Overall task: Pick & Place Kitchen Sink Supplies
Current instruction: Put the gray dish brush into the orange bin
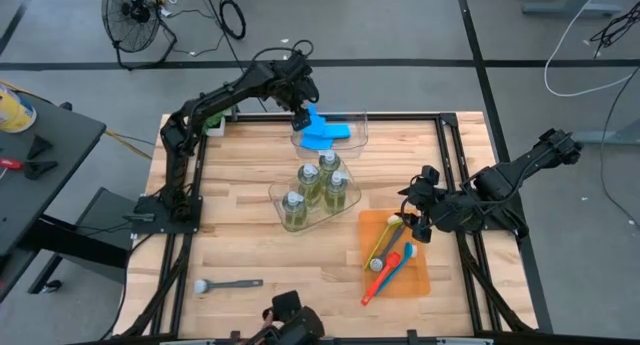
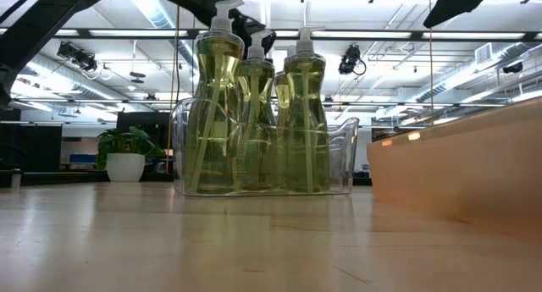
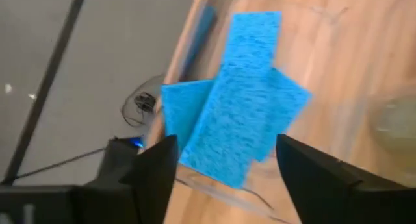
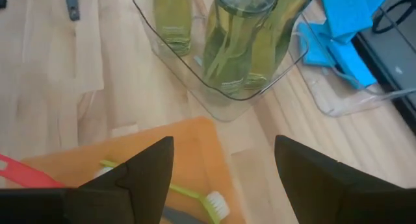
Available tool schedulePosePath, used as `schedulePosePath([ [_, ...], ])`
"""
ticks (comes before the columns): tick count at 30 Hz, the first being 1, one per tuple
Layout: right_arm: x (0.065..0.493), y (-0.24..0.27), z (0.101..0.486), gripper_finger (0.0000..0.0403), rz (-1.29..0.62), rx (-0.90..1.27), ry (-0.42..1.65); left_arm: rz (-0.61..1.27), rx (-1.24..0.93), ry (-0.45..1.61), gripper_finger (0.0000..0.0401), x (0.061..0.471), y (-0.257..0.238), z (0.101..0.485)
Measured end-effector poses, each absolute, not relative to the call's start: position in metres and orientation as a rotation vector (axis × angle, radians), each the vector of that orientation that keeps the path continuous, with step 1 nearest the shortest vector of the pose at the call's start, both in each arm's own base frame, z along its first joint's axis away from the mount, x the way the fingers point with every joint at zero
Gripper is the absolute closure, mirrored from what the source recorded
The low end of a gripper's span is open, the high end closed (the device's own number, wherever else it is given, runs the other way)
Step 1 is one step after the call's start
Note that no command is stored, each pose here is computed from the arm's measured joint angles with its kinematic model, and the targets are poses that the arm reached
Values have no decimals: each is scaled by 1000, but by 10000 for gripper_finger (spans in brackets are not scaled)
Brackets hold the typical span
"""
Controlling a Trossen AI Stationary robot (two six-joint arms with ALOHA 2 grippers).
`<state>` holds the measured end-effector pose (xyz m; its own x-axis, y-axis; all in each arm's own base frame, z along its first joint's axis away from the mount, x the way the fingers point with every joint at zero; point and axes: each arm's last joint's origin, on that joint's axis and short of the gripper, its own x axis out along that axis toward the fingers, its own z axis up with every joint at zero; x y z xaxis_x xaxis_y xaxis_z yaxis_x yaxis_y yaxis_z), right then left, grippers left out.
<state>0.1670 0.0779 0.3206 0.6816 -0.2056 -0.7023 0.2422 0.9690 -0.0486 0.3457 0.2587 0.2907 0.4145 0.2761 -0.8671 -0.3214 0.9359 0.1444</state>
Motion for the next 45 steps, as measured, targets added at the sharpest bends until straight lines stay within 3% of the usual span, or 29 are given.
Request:
schedulePosePath([
  [5, 167, 78, 321, 136, -222, -21, 790, 346, -57, 1095, 108, 350, 238, 324],
  [20, 169, 72, 320, 136, -190, -136, 818, 325, -182, 1141, 106, 334, 153, 403],
  [30, 169, 73, 320, 136, -184, -143, 815, 354, -104, 999, 106, 303, 56, 456],
  [41, 174, 77, 324, 136, -86, -123, 783, 194, -61, 981, 106, 295, -48, 460],
  [45, 174, 77, 324, 136, -86, -118, 778, 178, -17, 1036, 106, 295, -76, 442],
])
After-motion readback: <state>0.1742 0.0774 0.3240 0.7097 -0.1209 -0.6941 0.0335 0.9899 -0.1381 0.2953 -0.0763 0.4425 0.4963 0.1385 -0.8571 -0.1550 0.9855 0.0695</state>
